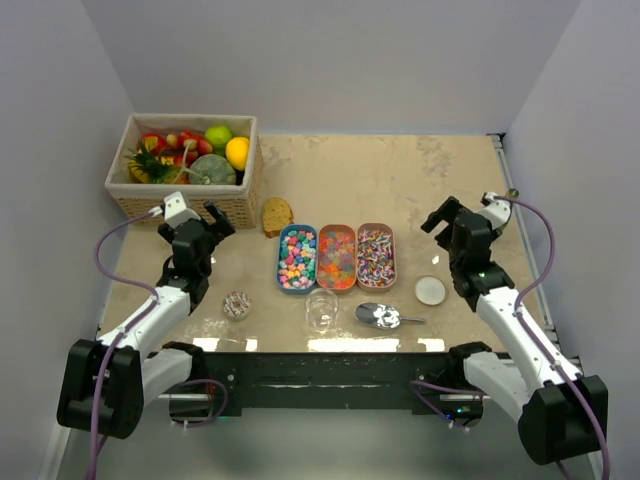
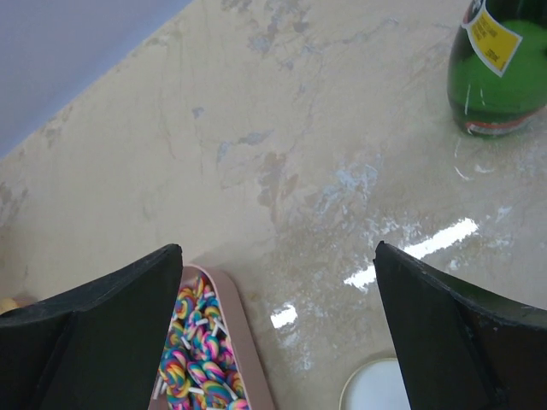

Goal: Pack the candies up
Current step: Pick up the spatula from the center of the board.

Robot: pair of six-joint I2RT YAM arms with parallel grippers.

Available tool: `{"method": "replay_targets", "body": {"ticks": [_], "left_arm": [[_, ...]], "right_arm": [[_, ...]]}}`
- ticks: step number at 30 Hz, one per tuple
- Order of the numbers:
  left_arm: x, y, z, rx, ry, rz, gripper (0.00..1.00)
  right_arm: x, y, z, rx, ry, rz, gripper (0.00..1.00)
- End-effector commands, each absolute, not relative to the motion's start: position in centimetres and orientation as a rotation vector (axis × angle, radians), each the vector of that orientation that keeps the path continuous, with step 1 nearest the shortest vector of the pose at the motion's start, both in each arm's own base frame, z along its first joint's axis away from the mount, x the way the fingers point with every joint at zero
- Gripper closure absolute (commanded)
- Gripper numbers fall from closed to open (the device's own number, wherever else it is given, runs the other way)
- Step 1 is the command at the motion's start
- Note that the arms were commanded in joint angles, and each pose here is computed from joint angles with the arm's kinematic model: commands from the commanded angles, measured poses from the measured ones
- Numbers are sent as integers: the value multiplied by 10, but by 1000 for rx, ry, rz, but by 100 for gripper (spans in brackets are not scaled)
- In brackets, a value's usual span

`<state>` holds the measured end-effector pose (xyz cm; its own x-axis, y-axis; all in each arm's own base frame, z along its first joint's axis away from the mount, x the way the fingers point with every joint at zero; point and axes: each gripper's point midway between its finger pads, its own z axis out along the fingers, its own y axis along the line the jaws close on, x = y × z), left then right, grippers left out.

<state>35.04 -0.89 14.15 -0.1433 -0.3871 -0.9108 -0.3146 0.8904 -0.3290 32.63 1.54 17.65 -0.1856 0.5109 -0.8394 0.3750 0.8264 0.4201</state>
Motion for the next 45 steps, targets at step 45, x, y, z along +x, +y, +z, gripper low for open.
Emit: {"method": "replay_targets", "body": {"ticks": [45], "left_arm": [[358,-49,143,-440,1761,-300,1]], "right_arm": [[143,97,51,1010,2604,592,30]]}}
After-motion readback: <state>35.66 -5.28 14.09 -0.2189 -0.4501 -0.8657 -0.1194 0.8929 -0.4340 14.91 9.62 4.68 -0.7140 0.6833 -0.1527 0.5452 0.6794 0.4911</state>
